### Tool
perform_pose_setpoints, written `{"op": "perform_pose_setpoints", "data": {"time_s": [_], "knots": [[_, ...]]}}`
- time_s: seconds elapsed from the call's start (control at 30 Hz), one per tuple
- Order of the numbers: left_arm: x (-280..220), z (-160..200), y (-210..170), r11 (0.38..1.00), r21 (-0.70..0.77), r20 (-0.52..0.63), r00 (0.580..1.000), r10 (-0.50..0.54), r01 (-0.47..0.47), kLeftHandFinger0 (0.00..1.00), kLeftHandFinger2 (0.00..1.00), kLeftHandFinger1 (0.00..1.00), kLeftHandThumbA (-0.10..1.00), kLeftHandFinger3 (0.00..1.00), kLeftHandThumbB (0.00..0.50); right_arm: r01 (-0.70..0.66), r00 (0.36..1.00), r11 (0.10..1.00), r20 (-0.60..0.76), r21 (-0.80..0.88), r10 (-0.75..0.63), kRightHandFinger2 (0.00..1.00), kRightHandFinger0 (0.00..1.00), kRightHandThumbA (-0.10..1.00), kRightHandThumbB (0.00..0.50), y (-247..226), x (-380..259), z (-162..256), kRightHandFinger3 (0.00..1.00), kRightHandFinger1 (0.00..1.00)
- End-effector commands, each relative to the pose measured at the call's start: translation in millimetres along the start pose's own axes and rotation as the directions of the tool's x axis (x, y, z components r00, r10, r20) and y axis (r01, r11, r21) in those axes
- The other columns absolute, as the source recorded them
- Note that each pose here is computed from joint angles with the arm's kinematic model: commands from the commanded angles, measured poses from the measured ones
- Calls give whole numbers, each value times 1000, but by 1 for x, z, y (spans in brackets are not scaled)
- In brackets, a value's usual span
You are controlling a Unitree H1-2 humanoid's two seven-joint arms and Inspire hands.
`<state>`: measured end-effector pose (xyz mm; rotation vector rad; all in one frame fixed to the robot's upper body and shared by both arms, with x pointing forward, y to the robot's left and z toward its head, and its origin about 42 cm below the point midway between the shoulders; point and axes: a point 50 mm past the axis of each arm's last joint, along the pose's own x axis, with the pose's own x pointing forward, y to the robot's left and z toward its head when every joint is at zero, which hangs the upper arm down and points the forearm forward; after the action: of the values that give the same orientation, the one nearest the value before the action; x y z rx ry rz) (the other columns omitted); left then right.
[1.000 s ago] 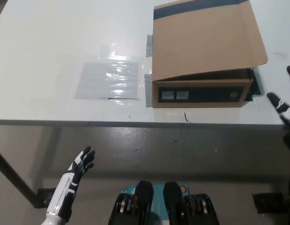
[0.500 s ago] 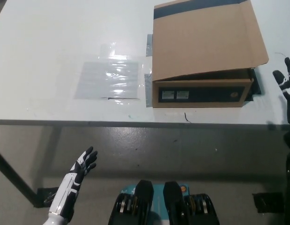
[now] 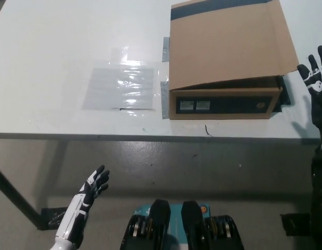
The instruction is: A small storage box is placed at the center of the table and the robot uses its right hand to slide under its lid and push it upwards to open it
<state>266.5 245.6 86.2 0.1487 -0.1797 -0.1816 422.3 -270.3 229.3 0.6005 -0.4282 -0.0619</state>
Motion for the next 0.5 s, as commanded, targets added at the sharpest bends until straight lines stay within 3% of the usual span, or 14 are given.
{"op": "perform_pose_setpoints", "data": {"time_s": [0.0,0.47], "knots": [[3,6,1,1000,2,49,999,-18,18,1000,1000,1000,1000,1000,274,-71,997,996,31,50,70,1000,1000,1000,237,23,15,9,1000,1000],[0,4,1,1000,-1,41,999,-21,21,1000,1000,1000,1000,1000,282,-50,999,988,13,147,49,1000,1000,1000,245,18,21,4,1000,1000]]}}
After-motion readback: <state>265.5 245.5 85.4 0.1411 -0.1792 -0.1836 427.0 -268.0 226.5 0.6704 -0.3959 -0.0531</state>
